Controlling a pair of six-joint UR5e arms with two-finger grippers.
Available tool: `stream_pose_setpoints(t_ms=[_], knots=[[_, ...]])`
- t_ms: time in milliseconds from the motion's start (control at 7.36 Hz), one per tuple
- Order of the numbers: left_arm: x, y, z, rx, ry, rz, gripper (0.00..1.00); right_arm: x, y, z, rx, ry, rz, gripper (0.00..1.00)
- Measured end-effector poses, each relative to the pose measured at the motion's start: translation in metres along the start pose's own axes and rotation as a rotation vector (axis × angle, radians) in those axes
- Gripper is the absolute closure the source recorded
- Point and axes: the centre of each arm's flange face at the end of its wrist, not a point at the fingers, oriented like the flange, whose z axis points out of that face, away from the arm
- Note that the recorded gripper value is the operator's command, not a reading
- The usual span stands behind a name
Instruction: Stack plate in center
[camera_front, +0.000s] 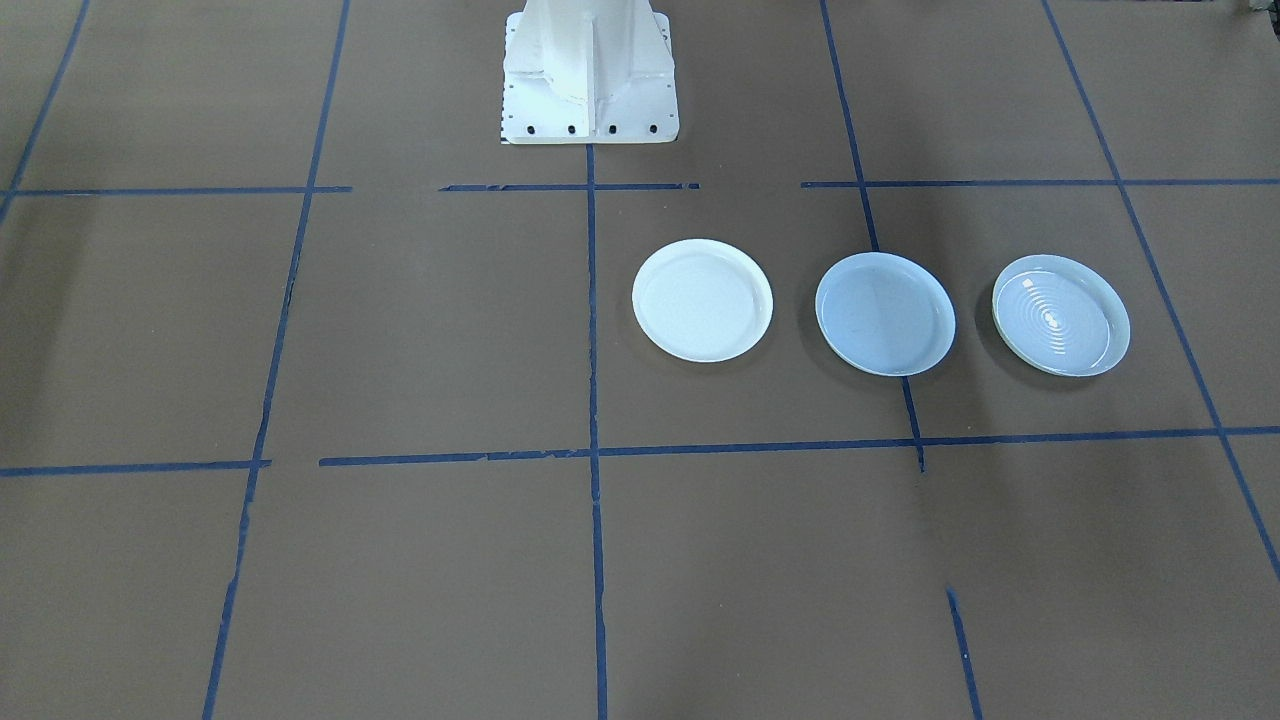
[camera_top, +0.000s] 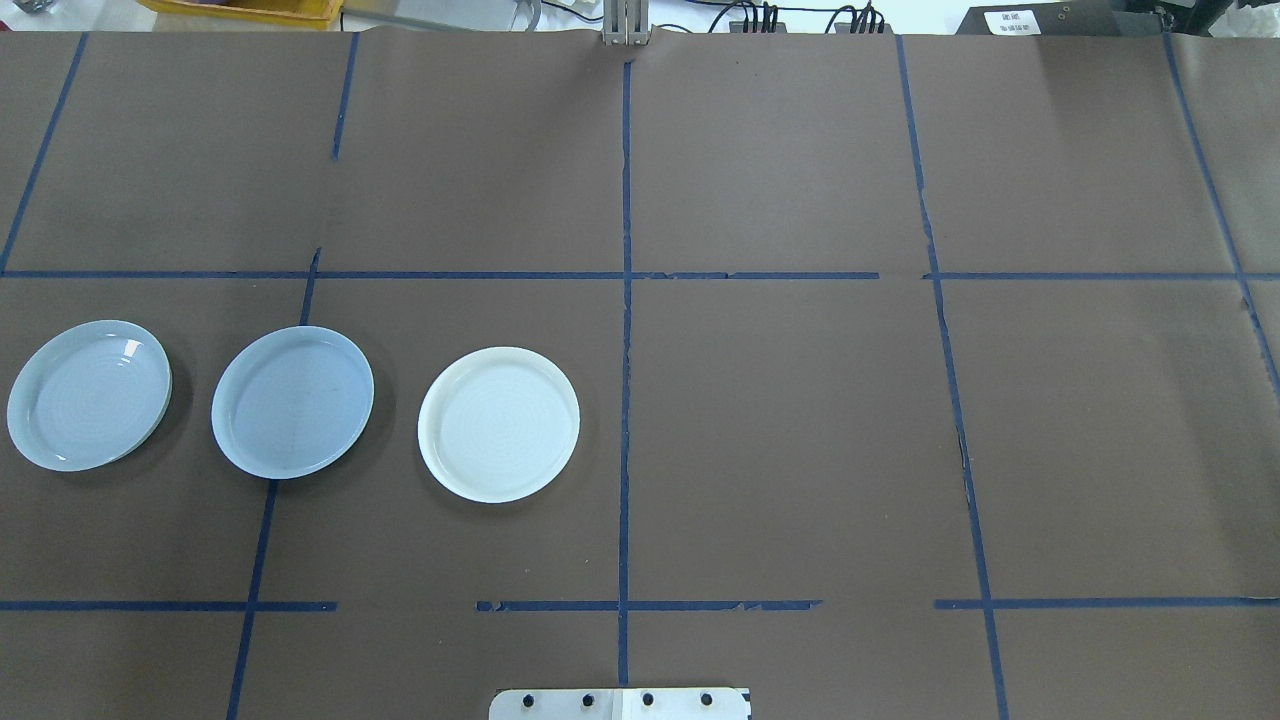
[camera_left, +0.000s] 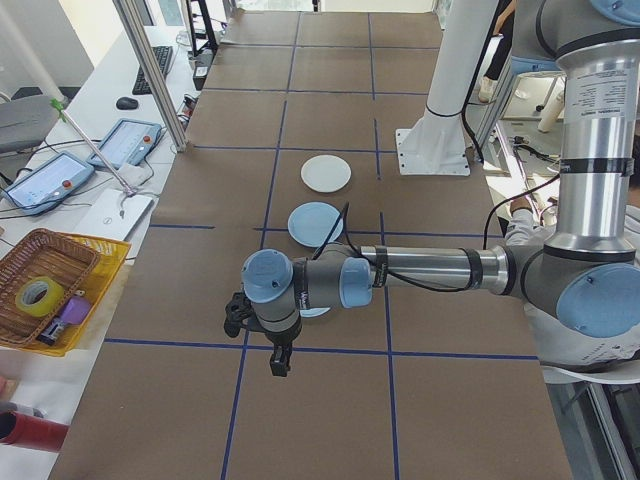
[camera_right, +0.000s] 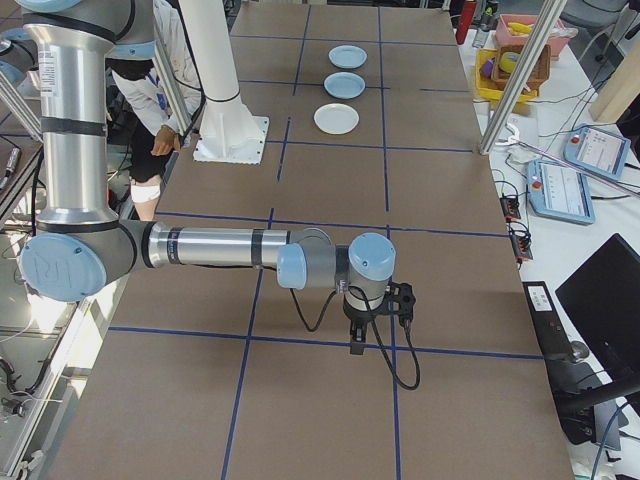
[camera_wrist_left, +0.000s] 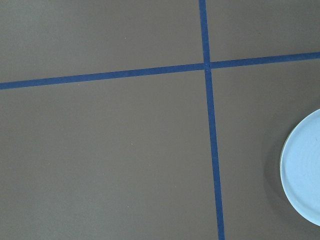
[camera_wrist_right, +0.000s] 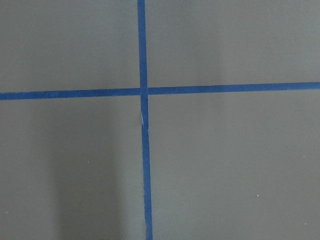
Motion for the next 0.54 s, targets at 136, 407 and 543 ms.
stream_pose_setpoints(t_ms=[136, 407, 543], knots=[[0.0002, -0.0001, -0.0002, 0.001, 0.0, 0.001, 0.0, 0.0, 0.0, 0.0, 0.0, 0.0, 0.0, 0.0], [-0.0001, 0.0, 0.0001, 0.001, 0.0, 0.003, 0.0, 0.0, 0.0, 0.0, 0.0, 0.0, 0.0, 0.0], [-0.0008, 0.0, 0.0009, -0.001, -0.001, 0.002, 0.0, 0.0, 0.0, 0.0, 0.0, 0.0, 0.0, 0.0]])
